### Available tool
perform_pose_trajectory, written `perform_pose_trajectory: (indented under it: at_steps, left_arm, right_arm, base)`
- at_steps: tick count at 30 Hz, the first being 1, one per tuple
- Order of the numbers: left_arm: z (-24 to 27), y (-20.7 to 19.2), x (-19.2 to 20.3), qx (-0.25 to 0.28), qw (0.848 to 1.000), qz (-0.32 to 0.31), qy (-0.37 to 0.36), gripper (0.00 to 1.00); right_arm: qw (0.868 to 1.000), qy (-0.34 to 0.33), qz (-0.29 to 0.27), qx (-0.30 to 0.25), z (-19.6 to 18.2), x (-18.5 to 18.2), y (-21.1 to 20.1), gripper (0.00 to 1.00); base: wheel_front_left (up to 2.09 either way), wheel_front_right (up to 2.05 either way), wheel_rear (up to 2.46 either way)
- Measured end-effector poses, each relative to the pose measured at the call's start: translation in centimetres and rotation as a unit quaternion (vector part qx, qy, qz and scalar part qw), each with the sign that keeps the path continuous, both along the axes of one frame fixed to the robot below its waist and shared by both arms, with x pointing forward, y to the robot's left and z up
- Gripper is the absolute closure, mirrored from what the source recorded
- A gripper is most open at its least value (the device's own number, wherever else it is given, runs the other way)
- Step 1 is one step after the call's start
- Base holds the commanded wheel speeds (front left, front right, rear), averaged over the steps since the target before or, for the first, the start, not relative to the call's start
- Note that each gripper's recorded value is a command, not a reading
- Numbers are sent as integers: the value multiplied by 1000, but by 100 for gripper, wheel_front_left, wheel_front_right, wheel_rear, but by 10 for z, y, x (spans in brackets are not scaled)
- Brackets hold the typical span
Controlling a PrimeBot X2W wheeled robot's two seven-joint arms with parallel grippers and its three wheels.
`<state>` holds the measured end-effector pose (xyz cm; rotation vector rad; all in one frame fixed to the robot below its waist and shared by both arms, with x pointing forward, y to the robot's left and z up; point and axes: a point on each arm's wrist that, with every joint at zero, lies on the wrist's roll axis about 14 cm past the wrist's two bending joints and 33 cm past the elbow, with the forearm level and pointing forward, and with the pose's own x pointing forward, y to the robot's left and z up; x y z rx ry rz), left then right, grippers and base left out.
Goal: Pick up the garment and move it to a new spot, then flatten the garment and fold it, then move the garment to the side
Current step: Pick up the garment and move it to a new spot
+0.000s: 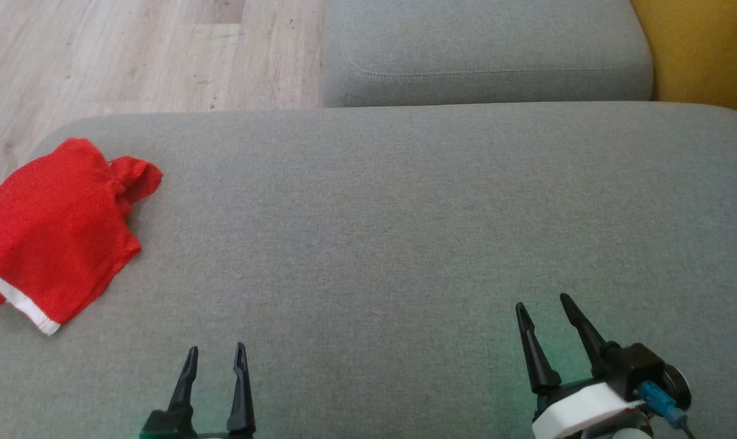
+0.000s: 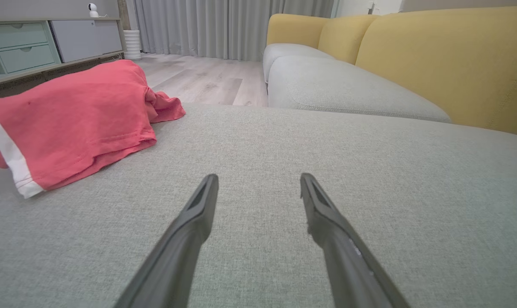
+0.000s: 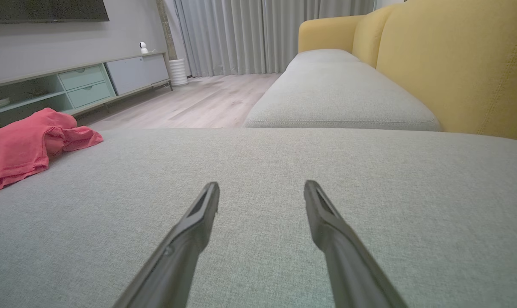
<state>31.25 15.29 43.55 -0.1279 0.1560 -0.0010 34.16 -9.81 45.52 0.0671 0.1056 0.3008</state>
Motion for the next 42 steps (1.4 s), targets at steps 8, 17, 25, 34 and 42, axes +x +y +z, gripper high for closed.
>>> perform_pose_trajectory:
  at_steps: [8,17,25,34,42]
  left_arm:
    - [0,14,-8,1,1000,25,0,0]
    - [3,63,-38,13,994,108,-6,0]
    - [10,106,-76,13,980,199,-17,0]
    - [9,126,-102,7,968,249,-16,0]
    - [17,129,-97,0,967,255,-29,0]
  right_arm:
    - [1000,-7,13,0,4,8,8,0]
    - [996,-11,89,2,7,19,57,0]
    - [984,-15,176,6,11,17,115,0]
    - [976,-16,218,5,11,12,141,0]
    - [977,-21,214,4,13,14,138,0]
  base:
    - [0,0,0]
    - [0,0,0]
    - [0,0,0]
    - [0,0,0]
    - [0,0,0]
